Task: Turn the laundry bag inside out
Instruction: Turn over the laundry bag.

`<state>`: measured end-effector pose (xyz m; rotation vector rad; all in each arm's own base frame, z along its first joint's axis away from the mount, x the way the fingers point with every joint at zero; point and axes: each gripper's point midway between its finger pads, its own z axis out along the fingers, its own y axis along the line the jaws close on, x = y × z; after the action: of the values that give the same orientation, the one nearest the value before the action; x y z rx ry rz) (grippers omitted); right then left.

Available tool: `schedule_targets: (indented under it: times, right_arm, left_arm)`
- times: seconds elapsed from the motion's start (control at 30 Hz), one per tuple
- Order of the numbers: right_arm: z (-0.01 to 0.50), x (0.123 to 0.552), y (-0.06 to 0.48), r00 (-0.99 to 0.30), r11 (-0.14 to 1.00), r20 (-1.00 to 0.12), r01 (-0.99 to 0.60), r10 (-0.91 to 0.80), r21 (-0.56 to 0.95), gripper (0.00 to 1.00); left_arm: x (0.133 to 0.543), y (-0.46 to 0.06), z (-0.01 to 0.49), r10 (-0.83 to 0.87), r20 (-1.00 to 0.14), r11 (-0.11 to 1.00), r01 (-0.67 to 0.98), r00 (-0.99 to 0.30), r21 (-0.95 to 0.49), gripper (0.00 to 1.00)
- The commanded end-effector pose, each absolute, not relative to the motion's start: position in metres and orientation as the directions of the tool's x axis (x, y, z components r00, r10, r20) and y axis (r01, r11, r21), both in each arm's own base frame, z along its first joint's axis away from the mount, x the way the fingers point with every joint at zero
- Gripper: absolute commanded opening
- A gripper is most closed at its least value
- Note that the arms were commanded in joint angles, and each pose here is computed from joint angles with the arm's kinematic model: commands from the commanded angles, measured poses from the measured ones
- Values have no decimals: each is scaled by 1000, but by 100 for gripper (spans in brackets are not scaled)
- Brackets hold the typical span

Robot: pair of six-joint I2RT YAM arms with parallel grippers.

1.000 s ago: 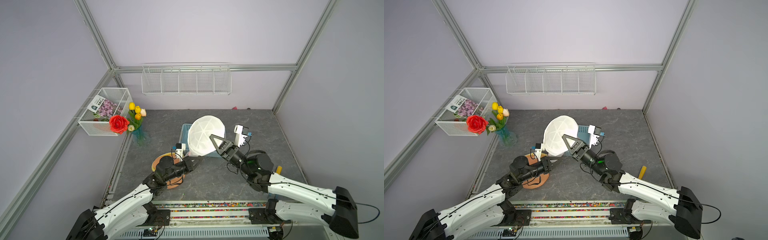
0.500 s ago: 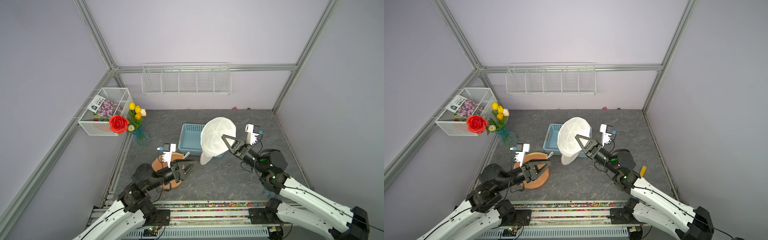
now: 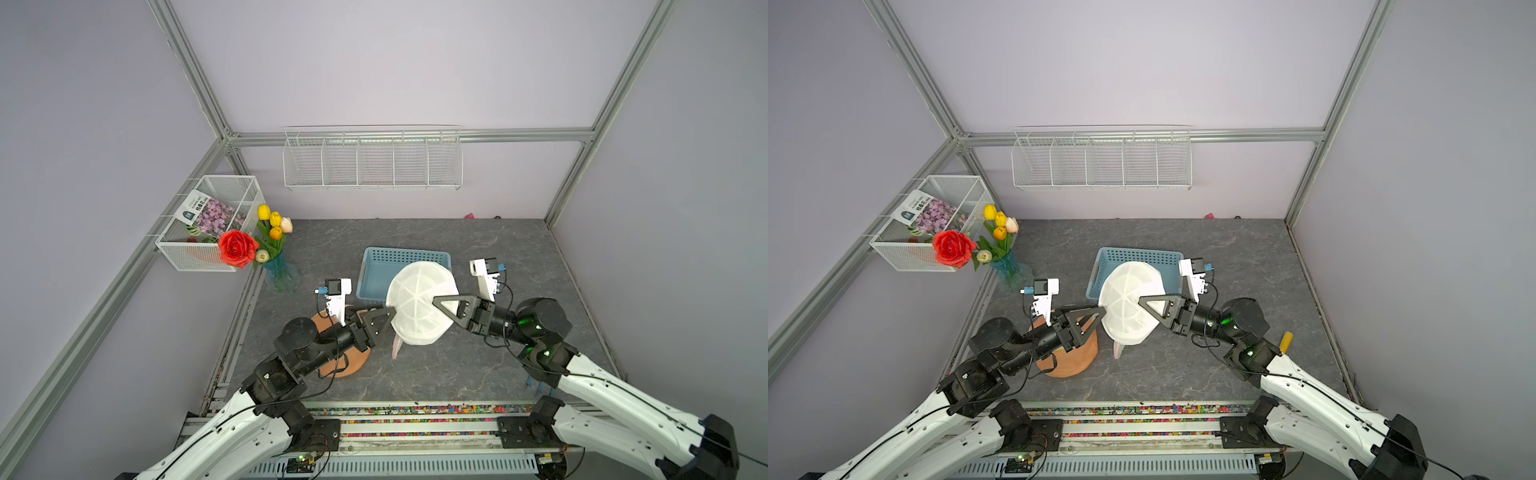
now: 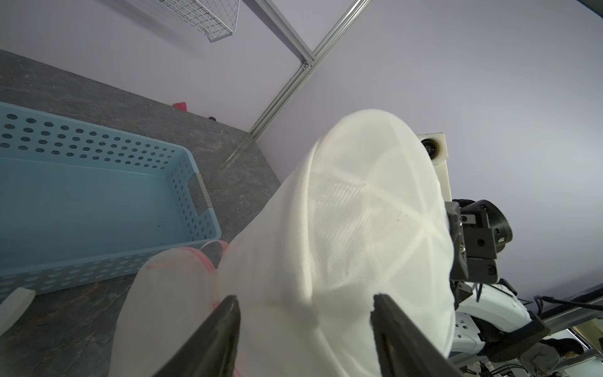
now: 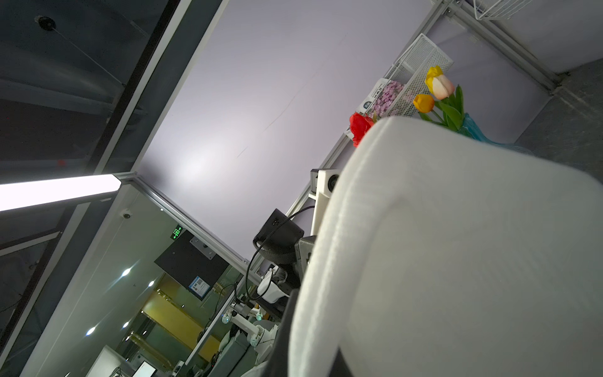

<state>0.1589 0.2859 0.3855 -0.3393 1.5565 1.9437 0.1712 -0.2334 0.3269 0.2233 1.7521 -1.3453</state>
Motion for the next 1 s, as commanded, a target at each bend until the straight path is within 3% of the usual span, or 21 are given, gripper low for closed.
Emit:
schedule_targets:
  times: [0.0,0.1,0.23,0.3,0.43,0.47,0.57,0.63,0.67,0.77,0.87,0.97]
  right_arm:
    - [398,146,284,-766,-206,-574,-635,289,744,0]
    - [392,150,287,-783,-221,-554,-615,284,757,0]
    - [380,158,292,-803,-216,-524,-586,285,781,0]
    - [372,161,294,-812,-205,-510,-571,283,795,0]
    - [354,176,293,-832,-153,-467,-525,301,837,0]
    - [347,181,291,-833,-128,-458,-514,311,848,0]
    - [310,204,281,-842,47,-415,-426,345,903,0]
    - [290,210,272,-827,172,-444,-409,345,896,0]
    - [288,211,269,-823,175,-442,-406,357,897,0]
    - [305,206,269,-833,47,-409,-423,372,905,0]
    - [315,201,269,-831,22,-417,-441,368,897,0]
    - [325,196,267,-826,-2,-430,-463,365,887,0]
  left_arm:
    - [170,-229,358,-397,-758,372,664,-518,-649,69]
    - [165,-233,365,-418,-737,303,684,-531,-664,68]
    - [161,-245,360,-387,-712,248,677,-587,-693,57]
    - [159,-252,356,-352,-708,237,674,-612,-700,42]
    - [157,-257,350,-330,-695,221,664,-638,-714,1]
    - [156,-254,351,-334,-697,227,663,-635,-713,0]
    - [158,-241,356,-361,-689,280,632,-628,-723,0]
    - [159,-235,359,-369,-685,306,613,-629,-728,0]
    - [157,-236,362,-356,-690,307,619,-630,-723,0]
    - [161,-232,349,-312,-705,391,590,-637,-706,3]
    - [172,-218,328,-344,-689,483,509,-638,-713,50]
    - [169,-221,322,-361,-701,439,552,-614,-709,64]
